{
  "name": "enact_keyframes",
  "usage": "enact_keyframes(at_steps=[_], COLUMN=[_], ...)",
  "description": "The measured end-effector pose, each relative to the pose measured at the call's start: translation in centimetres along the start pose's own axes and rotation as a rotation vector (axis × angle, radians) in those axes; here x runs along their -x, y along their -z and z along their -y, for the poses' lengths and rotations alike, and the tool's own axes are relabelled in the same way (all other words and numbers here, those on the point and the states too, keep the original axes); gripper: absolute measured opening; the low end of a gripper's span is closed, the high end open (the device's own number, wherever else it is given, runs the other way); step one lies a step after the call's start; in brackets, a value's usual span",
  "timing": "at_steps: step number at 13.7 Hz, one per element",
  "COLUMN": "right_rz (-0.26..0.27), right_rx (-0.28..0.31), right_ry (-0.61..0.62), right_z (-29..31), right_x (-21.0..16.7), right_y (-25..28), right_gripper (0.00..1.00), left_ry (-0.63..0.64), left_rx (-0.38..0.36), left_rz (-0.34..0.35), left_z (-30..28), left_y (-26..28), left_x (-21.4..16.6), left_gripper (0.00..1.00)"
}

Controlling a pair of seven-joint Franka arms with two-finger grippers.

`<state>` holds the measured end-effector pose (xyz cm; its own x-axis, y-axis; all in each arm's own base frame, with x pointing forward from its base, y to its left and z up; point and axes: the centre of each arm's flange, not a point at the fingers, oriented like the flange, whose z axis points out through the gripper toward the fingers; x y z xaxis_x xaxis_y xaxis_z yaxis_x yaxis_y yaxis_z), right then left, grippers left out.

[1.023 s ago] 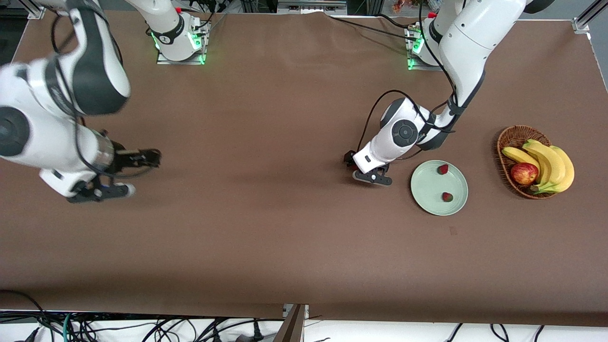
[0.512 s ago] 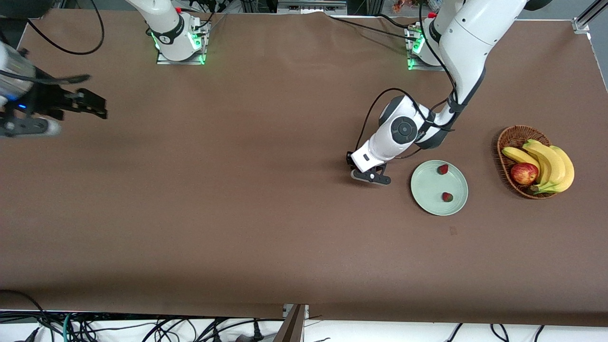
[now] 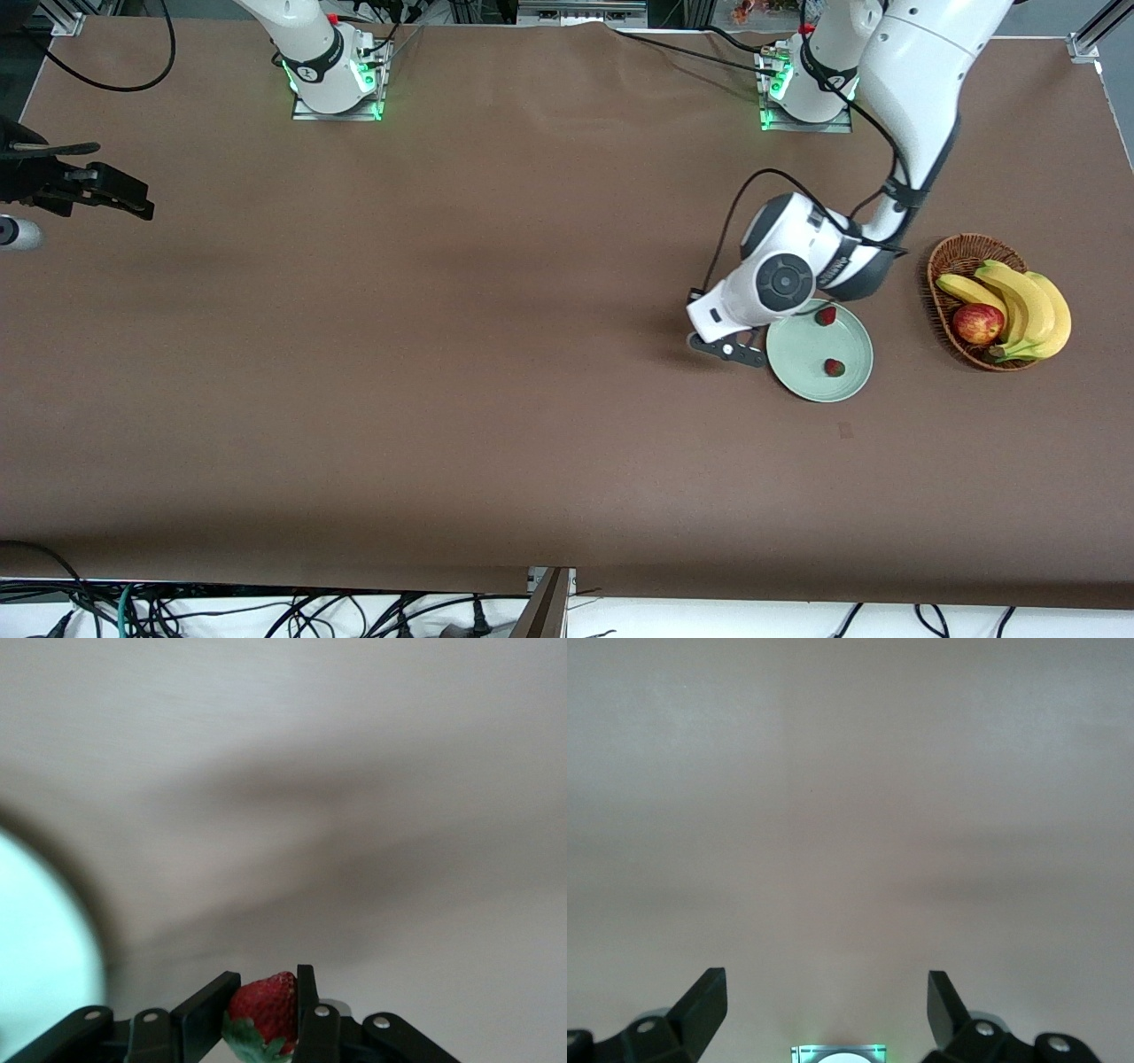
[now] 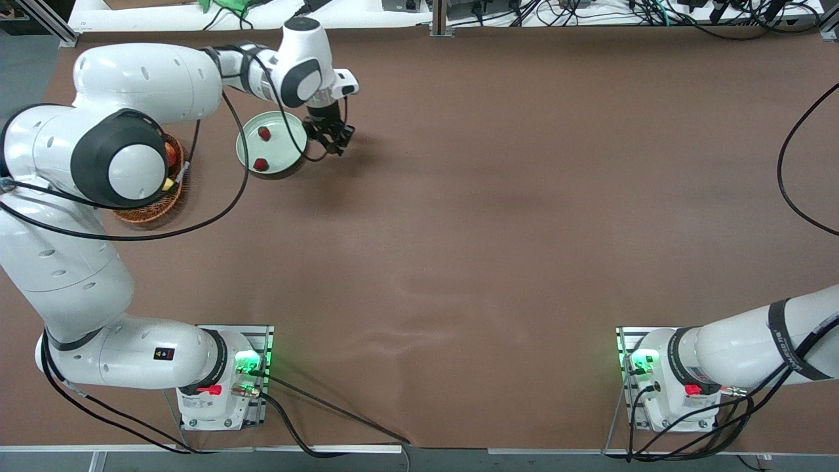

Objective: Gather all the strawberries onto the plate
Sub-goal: 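Lower the strawberry onto the plate and open the left gripper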

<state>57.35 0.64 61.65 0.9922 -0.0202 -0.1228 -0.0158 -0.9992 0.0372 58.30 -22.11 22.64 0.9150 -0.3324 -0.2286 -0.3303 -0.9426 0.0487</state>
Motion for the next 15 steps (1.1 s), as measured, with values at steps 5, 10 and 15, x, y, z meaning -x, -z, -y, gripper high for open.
enact_keyframes(at_steps=[5,10,15], right_rz=[0.002,-0.001,-0.002], right_rx=[0.000,-0.005,-0.009], right_ry=[0.000,-0.021,-0.033], right_z=[0.1,0.9,1.2], right_x=[-0.1,-0.1,-0.2], right_y=[-0.2,-0.1,-0.1], right_gripper=[1.00,1.00,1.00], left_ry=[-0.163,-0.179,-0.134], left_rx=[0.021,0.014,-0.073], left_rz=[0.005,-0.026,-0.059], left_z=[12.1,11.7,12.7], left_y=[-0.4,1.3,16.9], left_x=[0.9,0.5,3.2], left_gripper=[0.33,0.77,1.00])
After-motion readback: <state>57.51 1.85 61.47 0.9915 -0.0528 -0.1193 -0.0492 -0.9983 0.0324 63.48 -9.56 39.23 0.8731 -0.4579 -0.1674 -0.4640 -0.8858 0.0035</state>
